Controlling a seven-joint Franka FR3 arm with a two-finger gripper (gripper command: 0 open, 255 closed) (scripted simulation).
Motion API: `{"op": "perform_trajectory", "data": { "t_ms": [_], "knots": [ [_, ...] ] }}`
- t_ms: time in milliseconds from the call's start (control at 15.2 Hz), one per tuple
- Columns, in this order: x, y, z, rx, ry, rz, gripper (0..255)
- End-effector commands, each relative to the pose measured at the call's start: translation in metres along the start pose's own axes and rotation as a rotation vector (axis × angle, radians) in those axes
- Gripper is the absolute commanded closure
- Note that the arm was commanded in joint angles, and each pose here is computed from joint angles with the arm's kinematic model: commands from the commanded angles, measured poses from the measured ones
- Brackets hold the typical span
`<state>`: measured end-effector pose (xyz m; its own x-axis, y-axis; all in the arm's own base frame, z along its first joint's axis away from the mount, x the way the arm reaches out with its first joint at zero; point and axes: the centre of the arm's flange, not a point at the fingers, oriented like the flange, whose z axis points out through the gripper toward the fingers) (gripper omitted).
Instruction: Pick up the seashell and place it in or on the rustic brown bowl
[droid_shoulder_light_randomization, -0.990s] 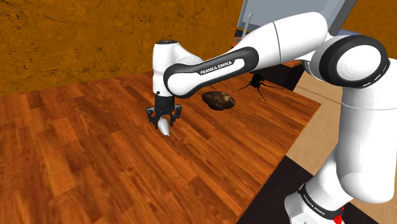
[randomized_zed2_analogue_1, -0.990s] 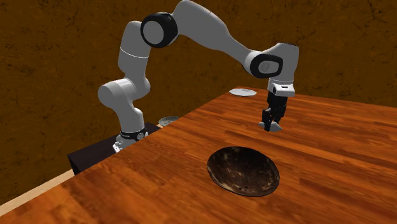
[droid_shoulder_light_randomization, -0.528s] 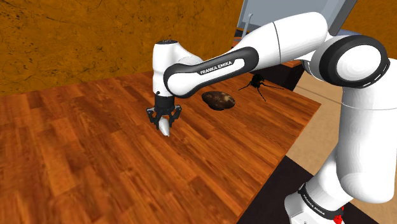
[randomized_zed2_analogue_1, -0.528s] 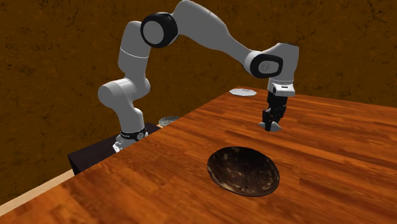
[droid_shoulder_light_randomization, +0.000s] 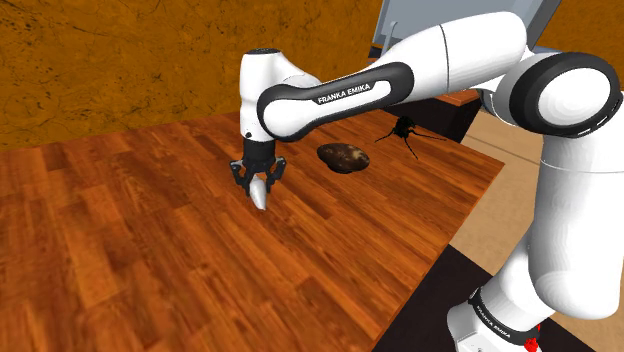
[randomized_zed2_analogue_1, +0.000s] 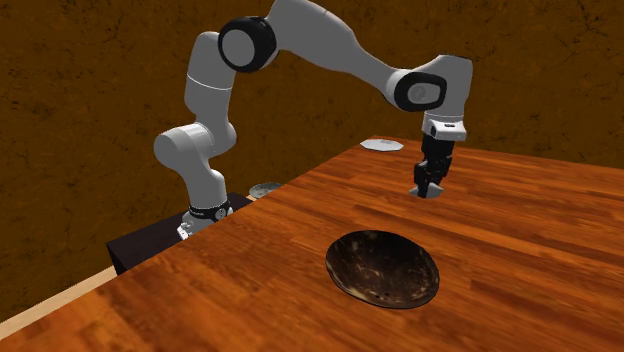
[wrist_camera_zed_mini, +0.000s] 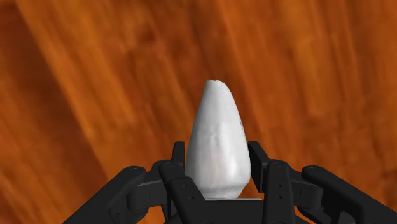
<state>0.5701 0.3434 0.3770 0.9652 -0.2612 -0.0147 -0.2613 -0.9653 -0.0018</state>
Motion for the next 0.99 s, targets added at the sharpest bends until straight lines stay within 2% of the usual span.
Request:
{"op": "perform_trajectory", "data": {
  "t_ms": [0, 924],
  "knots": [
    [0.0, 0.0, -0.01, 0.0, 0.0, 0.0, 255],
    [-0.001, 0.0, -0.084, 0.0, 0.0, 0.0, 255]
  ]
}}
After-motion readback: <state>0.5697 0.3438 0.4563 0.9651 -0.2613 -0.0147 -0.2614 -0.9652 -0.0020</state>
